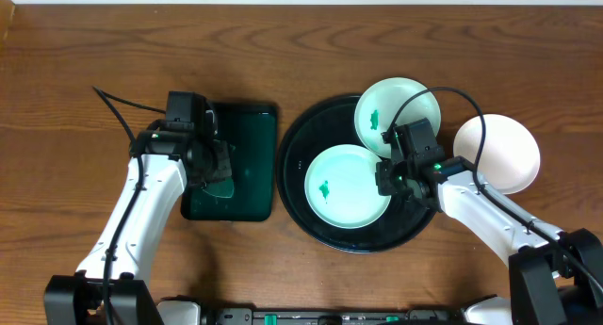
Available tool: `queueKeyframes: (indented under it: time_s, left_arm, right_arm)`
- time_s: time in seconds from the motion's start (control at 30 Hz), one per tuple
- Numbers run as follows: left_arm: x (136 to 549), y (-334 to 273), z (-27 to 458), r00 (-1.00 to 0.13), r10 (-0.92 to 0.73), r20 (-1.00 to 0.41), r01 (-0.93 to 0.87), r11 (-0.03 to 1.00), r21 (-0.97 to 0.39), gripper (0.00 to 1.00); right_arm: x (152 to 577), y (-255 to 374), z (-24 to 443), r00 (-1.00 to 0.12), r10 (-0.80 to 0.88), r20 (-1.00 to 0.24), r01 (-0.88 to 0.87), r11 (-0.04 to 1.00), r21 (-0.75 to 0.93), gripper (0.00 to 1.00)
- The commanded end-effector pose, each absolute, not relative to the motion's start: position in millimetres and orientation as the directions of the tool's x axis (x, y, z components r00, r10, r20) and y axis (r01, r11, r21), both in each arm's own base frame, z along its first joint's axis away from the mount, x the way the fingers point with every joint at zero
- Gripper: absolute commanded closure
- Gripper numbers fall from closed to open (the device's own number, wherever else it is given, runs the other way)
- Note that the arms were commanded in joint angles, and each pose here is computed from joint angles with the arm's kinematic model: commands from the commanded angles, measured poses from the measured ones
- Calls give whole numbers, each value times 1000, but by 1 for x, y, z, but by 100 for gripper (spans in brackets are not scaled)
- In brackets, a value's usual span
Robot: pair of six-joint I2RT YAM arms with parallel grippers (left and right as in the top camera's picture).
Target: Clean dirty plates on tray and stack at the side
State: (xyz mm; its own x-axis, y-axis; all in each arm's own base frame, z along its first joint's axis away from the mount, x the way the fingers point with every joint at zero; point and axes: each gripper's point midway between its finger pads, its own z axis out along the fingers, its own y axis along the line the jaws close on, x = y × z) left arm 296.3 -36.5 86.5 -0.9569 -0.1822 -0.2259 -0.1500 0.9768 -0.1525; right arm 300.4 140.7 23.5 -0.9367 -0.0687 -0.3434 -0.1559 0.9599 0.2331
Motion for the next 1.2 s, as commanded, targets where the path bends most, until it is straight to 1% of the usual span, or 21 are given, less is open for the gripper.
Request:
queueKeyframes:
  time_s: [0.0, 0.3, 0.37, 0.47, 0.5, 0.53, 0.57, 0.6, 0.63, 0.67, 0.7, 0.8, 0.87, 1.03, 1.13, 1.17]
  left_arm:
    - [296, -35, 87, -954, -190, -232, -160, 977, -144, 93]
    - [297, -35, 87, -953, -190, -235, -159, 977, -145, 93]
    - [297, -35, 88, -952, -190, -238, -159, 977, -145, 93]
    - [299, -35, 88, -951, -190, -242, -158, 977, -146, 93]
    - [299, -35, 88, -951, -190, -243, -158, 977, -146, 93]
    - [299, -35, 88, -951, -190, -243, -158, 977, -146, 93]
    - [299, -35, 88, -951, -190, -243, -158, 977, -146, 92]
    - [299, -35, 88, -951, -190, -243, -158, 977, -146, 93]
    - [299, -35, 88, -951, -190, -243, -158, 977, -146, 93]
    - [299, -35, 88, -951, -190, -243, -158, 976, -147, 93]
    - [299, -35, 88, -951, -190, -243, -158, 977, -146, 93]
    - [299, -35, 88, -951, -190, -243, -158, 977, -146, 93]
    - [299, -35, 88, -951, -190, -243, -158, 977, -146, 93]
    - [299, -35, 88, -951, -190, -244, -158, 977, -147, 93]
    - [300, -35, 88, -950, -190, -247, -157, 976, -147, 93]
    - [300, -35, 88, -950, -190, -248, -157, 976, -148, 93]
  right_arm:
    - [301, 146, 22, -935, -80, -346, -170, 957, 237, 82]
    - [305, 145, 19, -931, -78, -355, -167, 960, 226, 82]
    - [305, 145, 19, -932, -78, -354, -166, 960, 226, 85]
    - [305, 145, 19, -932, -78, -354, -166, 960, 226, 96]
    - [305, 145, 19, -932, -78, -354, -166, 960, 226, 99]
    - [305, 145, 19, -932, -78, -353, -166, 960, 226, 99]
    - [305, 145, 19, -933, -78, -352, -165, 960, 225, 97]
    - [304, 144, 19, -933, -79, -350, -165, 960, 224, 91]
    - [304, 144, 19, -934, -78, -350, -165, 960, 224, 77]
    - [305, 145, 19, -932, -78, -353, -166, 960, 225, 73]
    - [306, 145, 20, -930, -77, -360, -167, 959, 227, 71]
    - [311, 148, 25, -920, -80, -384, -180, 956, 232, 72]
    - [311, 147, 30, -913, -93, -397, -196, 954, 227, 68]
    - [311, 138, 41, -902, -94, -421, -186, 965, 183, 63]
    - [309, 128, 36, -910, -95, -404, -162, 977, 135, 58]
    - [307, 127, 33, -914, -97, -395, -160, 978, 131, 58]
